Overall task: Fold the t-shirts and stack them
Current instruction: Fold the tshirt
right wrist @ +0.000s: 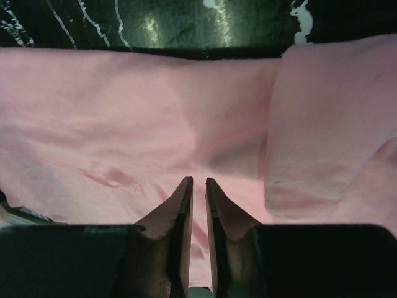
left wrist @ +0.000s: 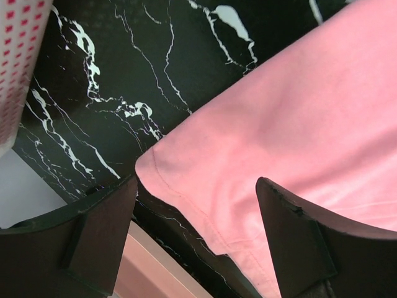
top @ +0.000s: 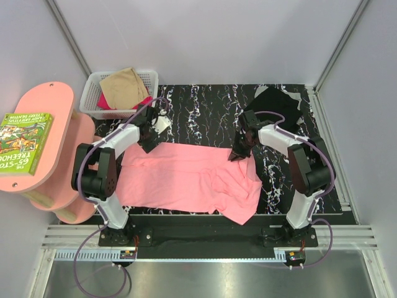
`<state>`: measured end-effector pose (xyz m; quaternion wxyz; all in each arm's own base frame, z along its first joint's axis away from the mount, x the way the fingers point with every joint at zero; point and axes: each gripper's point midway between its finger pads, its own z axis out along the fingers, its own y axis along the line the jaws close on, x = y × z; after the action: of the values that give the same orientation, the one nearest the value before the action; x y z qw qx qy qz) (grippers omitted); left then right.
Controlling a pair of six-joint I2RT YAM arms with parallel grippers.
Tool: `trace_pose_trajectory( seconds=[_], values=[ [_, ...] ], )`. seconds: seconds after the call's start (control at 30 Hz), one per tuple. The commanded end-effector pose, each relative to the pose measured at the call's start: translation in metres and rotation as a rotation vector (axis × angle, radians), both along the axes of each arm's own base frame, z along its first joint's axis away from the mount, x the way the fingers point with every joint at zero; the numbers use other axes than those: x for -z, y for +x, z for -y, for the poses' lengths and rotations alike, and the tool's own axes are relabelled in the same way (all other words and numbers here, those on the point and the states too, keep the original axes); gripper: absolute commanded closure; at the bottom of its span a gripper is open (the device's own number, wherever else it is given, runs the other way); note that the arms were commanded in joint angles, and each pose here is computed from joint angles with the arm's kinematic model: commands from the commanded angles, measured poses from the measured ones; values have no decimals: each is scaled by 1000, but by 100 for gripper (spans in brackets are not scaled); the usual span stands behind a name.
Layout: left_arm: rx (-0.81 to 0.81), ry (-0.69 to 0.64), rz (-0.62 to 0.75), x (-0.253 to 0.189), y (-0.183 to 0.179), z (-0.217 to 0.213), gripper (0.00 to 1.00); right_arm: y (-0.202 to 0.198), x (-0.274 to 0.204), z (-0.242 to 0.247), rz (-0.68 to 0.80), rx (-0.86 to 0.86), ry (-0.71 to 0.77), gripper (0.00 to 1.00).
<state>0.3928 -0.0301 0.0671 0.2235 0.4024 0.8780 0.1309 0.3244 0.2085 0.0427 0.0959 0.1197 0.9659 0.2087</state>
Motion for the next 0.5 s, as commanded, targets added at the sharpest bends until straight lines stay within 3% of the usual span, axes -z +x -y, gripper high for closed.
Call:
trace_pose_trajectory(
  seconds=[0.0, 0.47],
  values=[
    [-17, 29, 41, -1, 14, -7, 17, 12, 8, 15, 29, 16, -62, 79],
    [-8, 31, -42, 29, 1, -4, 19, 19, 46, 74, -69, 102, -159, 80]
  ],
)
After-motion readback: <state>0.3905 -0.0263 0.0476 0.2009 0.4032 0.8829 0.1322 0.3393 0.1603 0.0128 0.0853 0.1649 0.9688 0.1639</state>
